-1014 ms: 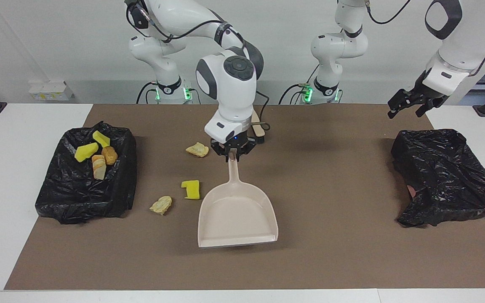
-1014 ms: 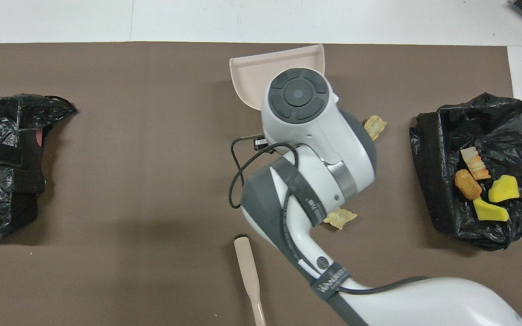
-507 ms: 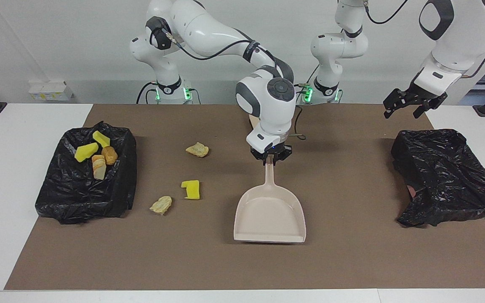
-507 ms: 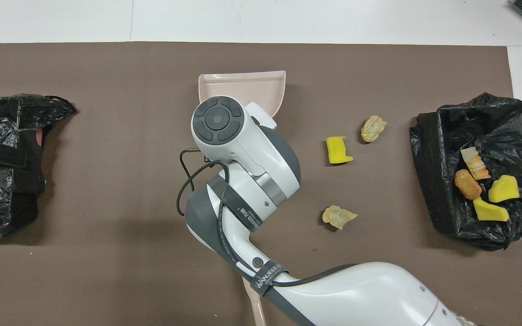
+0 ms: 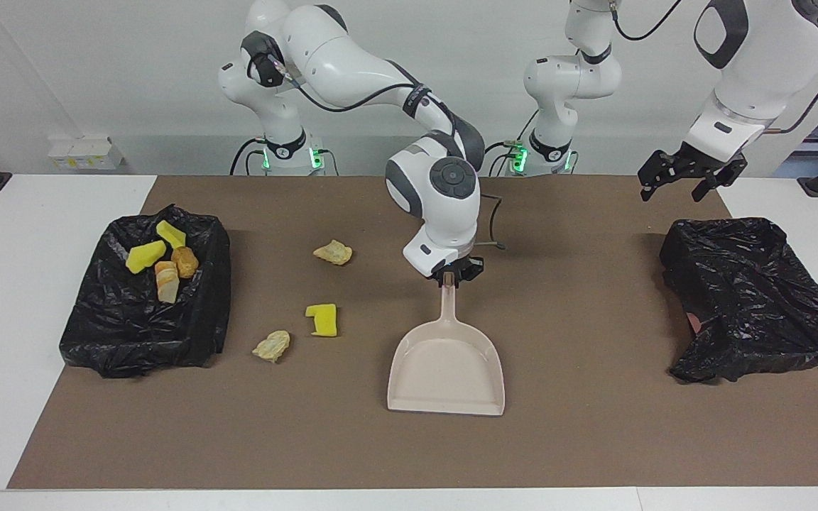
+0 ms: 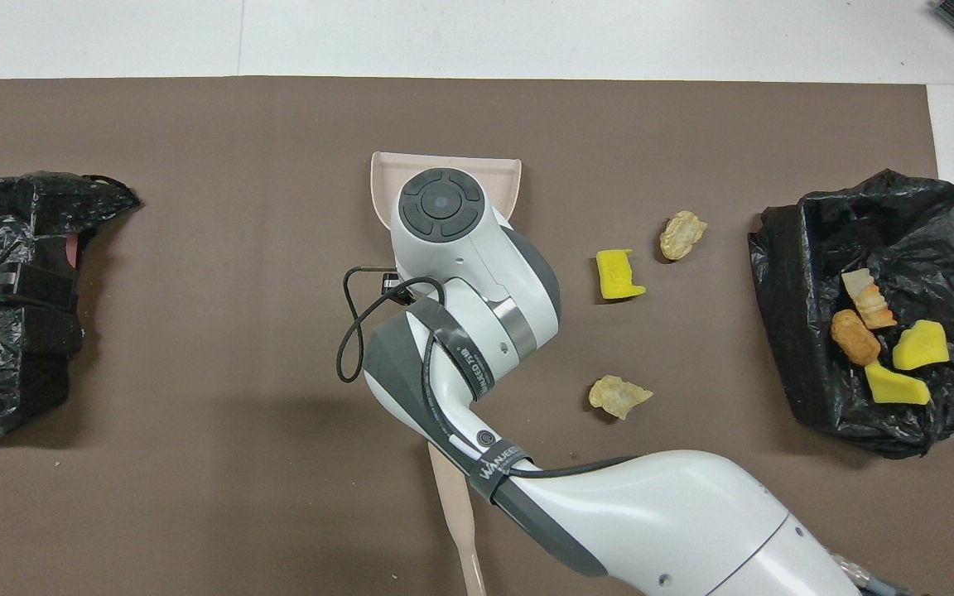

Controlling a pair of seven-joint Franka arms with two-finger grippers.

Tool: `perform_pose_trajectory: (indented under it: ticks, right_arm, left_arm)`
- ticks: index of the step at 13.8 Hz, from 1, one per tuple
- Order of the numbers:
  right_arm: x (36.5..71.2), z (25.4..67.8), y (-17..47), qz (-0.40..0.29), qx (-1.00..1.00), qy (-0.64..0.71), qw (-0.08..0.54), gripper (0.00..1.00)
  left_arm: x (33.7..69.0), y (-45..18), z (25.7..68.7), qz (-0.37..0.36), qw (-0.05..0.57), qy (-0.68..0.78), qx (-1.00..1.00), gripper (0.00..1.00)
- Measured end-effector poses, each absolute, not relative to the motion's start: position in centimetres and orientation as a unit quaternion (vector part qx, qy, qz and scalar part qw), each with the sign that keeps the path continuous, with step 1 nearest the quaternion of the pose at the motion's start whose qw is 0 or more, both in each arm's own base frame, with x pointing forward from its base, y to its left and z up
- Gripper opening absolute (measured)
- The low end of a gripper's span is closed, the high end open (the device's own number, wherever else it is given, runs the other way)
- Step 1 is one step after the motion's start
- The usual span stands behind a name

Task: Sweep and dump trash in bin
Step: 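Bring the dustpan back and set it down with the right gripper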

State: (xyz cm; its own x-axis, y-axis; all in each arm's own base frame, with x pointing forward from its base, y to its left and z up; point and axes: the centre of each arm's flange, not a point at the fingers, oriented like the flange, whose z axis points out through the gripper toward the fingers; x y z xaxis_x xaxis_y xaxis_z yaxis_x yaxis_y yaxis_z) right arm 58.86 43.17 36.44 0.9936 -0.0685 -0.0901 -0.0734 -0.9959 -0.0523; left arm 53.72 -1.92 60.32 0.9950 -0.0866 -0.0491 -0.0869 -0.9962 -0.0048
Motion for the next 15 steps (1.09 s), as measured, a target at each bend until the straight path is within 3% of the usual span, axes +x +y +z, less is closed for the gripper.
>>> perform_pose_trajectory:
  ticks: [3, 5, 7, 9, 13, 15]
  right_arm:
    - [58.8, 36.4, 43.1, 0.045, -0.998, 0.027, 0.028, 0.33]
    - [58.8, 36.6, 43.1, 0.043, -0.998, 0.026, 0.028, 0.49]
    - [58.8, 37.3, 43.1, 0.04, -0.998, 0.025, 0.031, 0.71]
    - [58.1, 39.6, 42.7, 0.045, -0.998, 0.023, 0.026, 0.78]
    - [54.1, 46.4, 41.0, 0.066, -0.998, 0.0, 0.005, 0.83]
    - [50.4, 48.3, 40.0, 0.077, -0.997, -0.015, 0.0, 0.93]
  left_arm:
    - [53.7, -1.8, 60.3, 0.024, 0.003, 0.044, -0.999, 1.0]
    - [53.7, -1.8, 60.3, 0.024, 0.003, 0.044, -0.999, 1.0]
    - [53.7, -1.8, 60.3, 0.024, 0.003, 0.044, -0.999, 1.0]
    - [53.7, -1.8, 60.3, 0.025, 0.003, 0.045, -0.999, 1.0]
    - [53.8, -2.0, 59.8, 0.026, 0.003, 0.05, -0.998, 1.0]
    - [54.0, -3.2, 58.9, 0.019, 0.004, 0.061, -0.998, 1.0]
